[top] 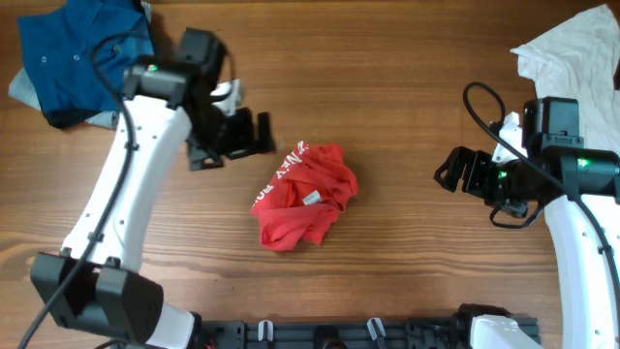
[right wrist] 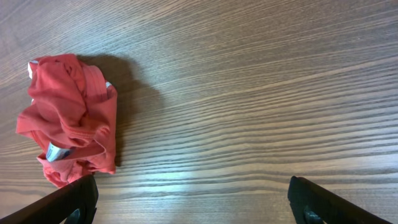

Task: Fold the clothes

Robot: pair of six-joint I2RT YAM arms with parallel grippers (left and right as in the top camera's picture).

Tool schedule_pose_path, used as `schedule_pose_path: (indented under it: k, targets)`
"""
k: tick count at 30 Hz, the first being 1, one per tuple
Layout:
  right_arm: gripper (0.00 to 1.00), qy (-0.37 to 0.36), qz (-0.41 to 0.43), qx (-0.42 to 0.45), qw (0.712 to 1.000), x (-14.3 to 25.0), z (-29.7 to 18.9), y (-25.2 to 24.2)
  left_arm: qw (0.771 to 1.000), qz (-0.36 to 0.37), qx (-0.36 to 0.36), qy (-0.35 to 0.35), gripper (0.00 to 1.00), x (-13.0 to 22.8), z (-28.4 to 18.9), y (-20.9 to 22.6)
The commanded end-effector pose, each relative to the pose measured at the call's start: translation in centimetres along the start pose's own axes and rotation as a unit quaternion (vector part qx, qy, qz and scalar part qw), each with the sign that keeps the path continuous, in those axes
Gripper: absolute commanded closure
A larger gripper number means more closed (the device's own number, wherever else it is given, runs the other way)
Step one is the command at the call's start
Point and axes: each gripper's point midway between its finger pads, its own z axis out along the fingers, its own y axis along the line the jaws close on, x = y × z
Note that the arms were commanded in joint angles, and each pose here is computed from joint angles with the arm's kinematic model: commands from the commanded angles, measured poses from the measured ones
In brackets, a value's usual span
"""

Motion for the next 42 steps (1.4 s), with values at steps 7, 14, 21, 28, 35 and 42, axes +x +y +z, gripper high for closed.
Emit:
schedule_pose_path:
  k: [7,14,21,28,35,42]
  targets:
    - [0.02,0.006,-0.006,0.001,1.000,0.2,0.4,-0.2,0.990,0.013,0.096,0.101,0.00,4.6,9.5,3.0]
    - [0.02,0.005,-0.006,0.001,1.000,0.1,0.4,-0.2,0.984,0.038,0.142,0.105,0.02,5.8,12.0,1.4]
    - [0.02,0.009,-0.005,0.002,1.000,0.3,0.4,-0.2,0.979,0.076,0.139,0.125,0.04,8.0,13.9,-0.5]
    - [0.02,0.010,-0.005,0.002,1.000,0.4,0.4,-0.2,0.974,0.110,0.145,0.132,0.75,9.0,14.4,-2.2]
    - [0.02,0.010,-0.006,0.002,1.000,0.4,0.4,-0.2,0.955,0.123,0.231,0.141,0.95,10.5,11.9,-5.4]
    - [0.02,0.005,-0.005,0.001,1.000,0.1,0.4,-0.2,0.951,0.162,0.198,0.171,0.90,14.2,12.8,-7.9]
